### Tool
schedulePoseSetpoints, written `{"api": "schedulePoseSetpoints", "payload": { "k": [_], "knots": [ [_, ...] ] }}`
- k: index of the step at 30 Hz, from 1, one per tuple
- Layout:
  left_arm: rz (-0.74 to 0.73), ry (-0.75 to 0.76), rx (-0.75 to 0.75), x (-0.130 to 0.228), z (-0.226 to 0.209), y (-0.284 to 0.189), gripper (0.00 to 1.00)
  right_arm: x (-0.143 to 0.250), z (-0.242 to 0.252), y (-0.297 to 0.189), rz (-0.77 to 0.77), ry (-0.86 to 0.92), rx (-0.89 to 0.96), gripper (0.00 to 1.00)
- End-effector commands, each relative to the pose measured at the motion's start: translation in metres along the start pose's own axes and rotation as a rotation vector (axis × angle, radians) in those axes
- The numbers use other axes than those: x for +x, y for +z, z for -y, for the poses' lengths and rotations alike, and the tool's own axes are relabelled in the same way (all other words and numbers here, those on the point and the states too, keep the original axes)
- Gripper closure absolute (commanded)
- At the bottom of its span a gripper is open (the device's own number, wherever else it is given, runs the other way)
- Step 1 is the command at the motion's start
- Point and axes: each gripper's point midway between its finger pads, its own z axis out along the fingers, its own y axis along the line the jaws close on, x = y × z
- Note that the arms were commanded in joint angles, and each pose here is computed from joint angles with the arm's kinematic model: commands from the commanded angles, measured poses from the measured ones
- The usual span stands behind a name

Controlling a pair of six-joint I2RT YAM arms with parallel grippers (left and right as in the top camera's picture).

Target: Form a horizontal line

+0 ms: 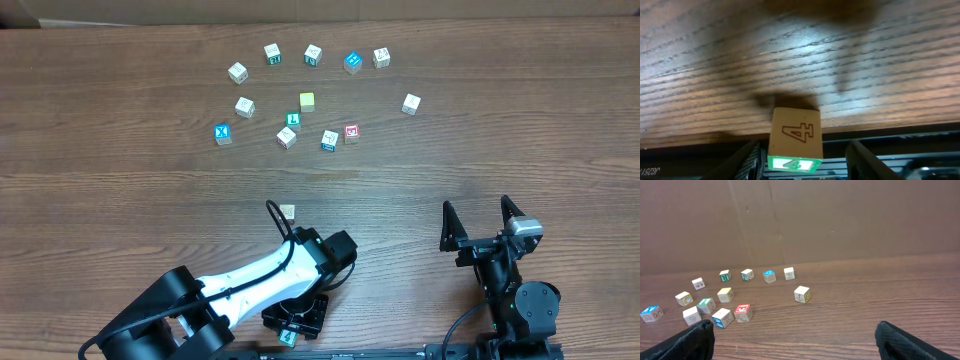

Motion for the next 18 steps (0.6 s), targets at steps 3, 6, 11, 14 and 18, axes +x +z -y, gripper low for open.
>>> {"api": "schedulePoseSetpoints", "payload": {
  "k": [3, 6, 11, 14, 18],
  "knots": [
    [-0.001, -0.027, -0.021, 0.002, -0.007, 0.012, 0.51, 0.001, -0.001, 0.000, 0.006, -0.008, -0.005, 0.00],
    [-0.001, -0.043, -0.018, 0.003, -0.009, 0.019, 0.53, 0.001, -0.001, 0.000, 0.006, -0.008, -0.005, 0.00],
    [0.012, -0.045, -0.008, 0.000, -0.008, 0.022, 0.58, 0.001, -0.001, 0.000, 0.006, -0.008, -0.005, 0.00],
    [0.023, -0.049, -0.014, -0.003, -0.009, 0.022, 0.64, 0.001, -0.001, 0.000, 0.006, -0.008, -0.005, 0.00],
    [0.039, -0.057, -0.006, -0.008, -0.009, 0.021, 0.74, 0.001, -0.001, 0.000, 0.006, -0.008, -0.005, 0.00]
  ]
}}
